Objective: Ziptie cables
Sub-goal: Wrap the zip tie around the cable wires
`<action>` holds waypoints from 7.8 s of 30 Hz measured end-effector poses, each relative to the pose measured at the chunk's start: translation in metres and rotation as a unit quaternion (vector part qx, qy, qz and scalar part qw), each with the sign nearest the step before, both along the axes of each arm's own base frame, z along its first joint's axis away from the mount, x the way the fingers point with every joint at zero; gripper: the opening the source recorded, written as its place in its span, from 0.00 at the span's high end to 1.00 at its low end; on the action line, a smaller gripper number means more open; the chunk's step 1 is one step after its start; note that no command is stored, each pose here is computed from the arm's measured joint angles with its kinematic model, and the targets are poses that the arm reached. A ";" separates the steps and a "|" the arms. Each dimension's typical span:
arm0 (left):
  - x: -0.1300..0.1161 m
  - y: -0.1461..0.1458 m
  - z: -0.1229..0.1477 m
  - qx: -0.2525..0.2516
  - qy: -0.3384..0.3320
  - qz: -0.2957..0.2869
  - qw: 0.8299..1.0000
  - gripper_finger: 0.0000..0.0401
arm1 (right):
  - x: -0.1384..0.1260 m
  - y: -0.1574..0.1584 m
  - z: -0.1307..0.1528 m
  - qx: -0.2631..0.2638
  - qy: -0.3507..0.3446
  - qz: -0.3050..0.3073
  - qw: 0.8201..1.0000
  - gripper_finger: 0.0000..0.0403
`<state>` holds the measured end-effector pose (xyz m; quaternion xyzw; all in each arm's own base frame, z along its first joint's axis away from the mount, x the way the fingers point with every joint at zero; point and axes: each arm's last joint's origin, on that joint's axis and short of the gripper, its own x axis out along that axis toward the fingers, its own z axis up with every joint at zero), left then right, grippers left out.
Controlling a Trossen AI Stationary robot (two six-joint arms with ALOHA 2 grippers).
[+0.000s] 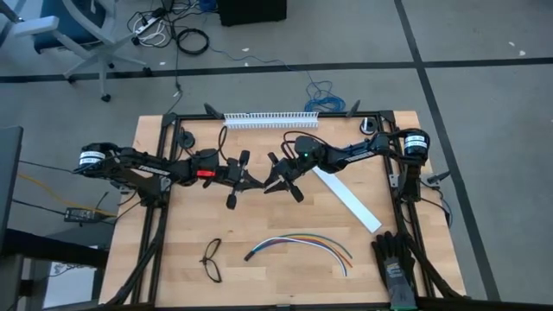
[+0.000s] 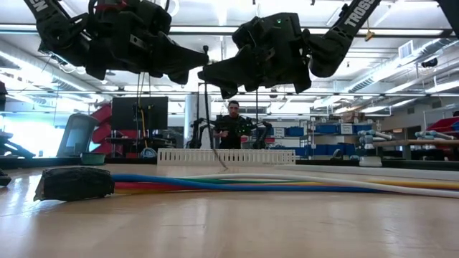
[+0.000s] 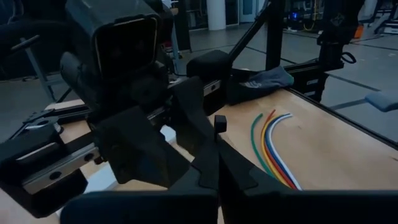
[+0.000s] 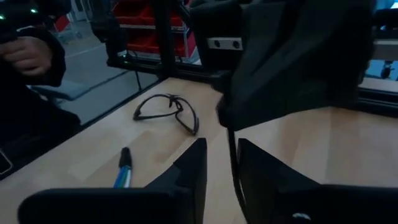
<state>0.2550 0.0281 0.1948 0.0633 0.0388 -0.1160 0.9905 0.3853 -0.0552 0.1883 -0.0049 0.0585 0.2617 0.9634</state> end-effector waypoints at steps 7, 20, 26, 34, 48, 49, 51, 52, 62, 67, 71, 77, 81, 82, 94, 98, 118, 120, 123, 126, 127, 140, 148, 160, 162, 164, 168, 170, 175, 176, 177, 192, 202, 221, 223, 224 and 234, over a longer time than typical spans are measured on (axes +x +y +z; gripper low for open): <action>0.000 0.000 0.000 -0.003 0.000 0.002 1.000 1.00 | 0.000 -0.002 0.000 -0.002 -0.001 -0.005 1.000 0.98; 0.001 0.003 0.001 -0.067 0.008 0.066 0.995 0.77 | -0.001 -0.007 -0.001 0.015 0.016 -0.024 0.999 1.00; 0.001 0.003 0.001 -0.077 0.010 0.065 0.995 0.65 | -0.001 -0.011 -0.007 0.023 0.054 -0.080 0.995 1.00; 0.000 0.001 -0.007 -0.100 0.053 0.093 0.989 0.65 | -0.010 -0.024 -0.001 0.032 0.074 -0.172 0.982 1.00; 0.000 -0.024 -0.015 -0.025 0.073 0.273 0.959 0.65 | -0.037 -0.008 0.011 0.071 0.063 -0.363 0.927 1.00; -0.001 -0.026 -0.015 -0.013 0.072 0.292 0.953 0.65 | -0.036 -0.004 0.012 0.072 0.058 -0.368 0.925 1.00; -0.001 -0.028 -0.016 0.011 0.071 0.325 0.943 0.65 | -0.034 0.001 0.015 0.071 0.038 -0.382 0.921 1.00; -0.001 -0.029 -0.017 0.021 0.071 0.335 0.939 0.65 | -0.034 0.003 0.018 0.073 0.026 -0.389 0.918 1.00; 0.009 -0.028 -0.020 0.015 0.031 0.364 0.931 0.65 | -0.029 0.008 0.032 0.092 -0.023 -0.409 0.908 1.00; 0.027 -0.028 -0.019 0.057 0.036 0.382 0.922 0.65 | -0.029 0.008 0.031 0.091 -0.021 -0.412 0.906 1.00; 0.045 -0.027 -0.012 0.102 0.034 0.422 0.900 0.65 | -0.029 0.008 0.031 0.090 -0.020 -0.413 0.906 1.00; 0.055 -0.025 -0.009 0.117 0.035 0.462 0.878 0.65 | -0.029 0.006 0.030 0.086 -0.015 -0.417 0.905 1.00; 0.056 -0.025 -0.006 0.112 0.027 0.464 0.878 0.65 | -0.029 0.006 0.029 0.083 -0.013 -0.418 0.905 1.00; 0.056 -0.025 -0.006 0.111 0.025 0.466 0.877 0.65 | -0.029 0.005 0.029 0.082 -0.011 -0.419 0.904 1.00; 0.055 -0.024 -0.003 0.132 0.024 0.490 0.861 0.65 | -0.030 -0.002 0.027 0.084 -0.002 -0.426 0.901 1.00; 0.055 -0.027 -0.005 0.135 0.030 0.483 0.865 0.65 | -0.031 -0.003 0.026 0.082 0.001 -0.431 0.899 1.00; 0.052 -0.047 -0.010 0.330 0.106 0.438 0.830 0.65 | -0.036 -0.019 0.012 0.148 0.090 -0.388 0.905 1.00; 0.052 -0.047 -0.010 0.347 0.112 0.433 0.824 0.65 | -0.036 -0.019 0.013 0.155 0.091 -0.384 0.906 1.00; 0.052 -0.045 -0.011 0.359 0.120 0.429 0.820 0.65 | -0.035 -0.018 0.013 0.171 0.097 -0.365 0.910 1.00; 0.051 -0.044 -0.015 0.370 0.137 0.422 0.816 0.66 | -0.035 -0.018 0.013 0.178 0.100 -0.356 0.912 1.00; 0.051 -0.043 -0.016 0.374 0.142 0.414 0.818 0.66 | -0.035 -0.017 0.013 0.178 0.100 -0.354 0.913 1.00; 0.051 -0.041 -0.019 0.398 0.158 0.405 0.808 0.73 | -0.036 -0.016 0.012 0.193 0.114 -0.336 0.915 1.00; 0.051 -0.039 -0.019 0.398 0.160 0.408 0.806 0.73 | -0.035 -0.014 0.012 0.195 0.114 -0.321 0.920 1.00; 0.051 -0.039 -0.019 0.395 0.159 0.408 0.807 0.77 | -0.034 -0.010 0.015 0.195 0.104 -0.306 0.926 1.00; 0.051 -0.039 -0.019 0.394 0.158 0.409 0.808 0.79 | -0.034 -0.010 0.015 0.195 0.105 -0.306 0.926 1.00; 0.051 -0.039 -0.018 0.394 0.158 0.409 0.808 0.81 | -0.034 -0.010 0.015 0.195 0.104 -0.306 0.926 1.00; 0.051 -0.039 -0.019 0.388 0.156 0.411 0.810 0.88 | -0.034 -0.010 0.015 0.194 0.104 -0.306 0.926 1.00; 0.051 -0.039 -0.019 0.372 0.152 0.417 0.815 0.92 | -0.034 -0.010 0.015 0.191 0.103 -0.307 0.927 1.00; 0.051 -0.039 -0.019 0.339 0.143 0.427 0.826 0.99 | -0.034 -0.010 0.015 0.177 0.099 -0.305 0.931 1.00; 0.051 -0.039 -0.019 0.333 0.141 0.428 0.828 0.99 | -0.034 -0.010 0.015 0.175 0.099 -0.305 0.931 1.00; 0.051 -0.039 -0.019 0.324 0.138 0.430 0.831 0.99 | -0.034 -0.010 0.015 0.174 0.099 -0.305 0.931 0.99; 0.049 -0.036 -0.023 0.238 0.126 0.451 0.851 1.00 | -0.039 -0.013 0.016 0.095 0.104 -0.280 0.950 0.67; 0.041 -0.028 -0.025 0.134 0.075 0.445 0.883 1.00 | -0.066 -0.018 0.027 0.038 0.193 -0.307 0.931 0.66; -0.020 0.001 -0.033 -0.155 -0.141 0.294 0.933 1.00 | -0.071 0.036 0.001 -0.078 0.199 -0.329 0.920 0.77; -0.021 0.003 -0.032 -0.170 -0.149 0.281 0.933 1.00 | -0.074 0.039 -0.003 -0.069 0.169 -0.328 0.927 0.77; -0.020 0.003 -0.032 -0.179 -0.150 0.277 0.932 1.00 | -0.075 0.040 -0.005 -0.063 0.154 -0.327 0.930 0.77; -0.022 0.019 -0.030 -0.328 -0.168 0.276 0.887 1.00 | -0.066 0.059 0.016 -0.246 0.006 -0.225 0.943 0.78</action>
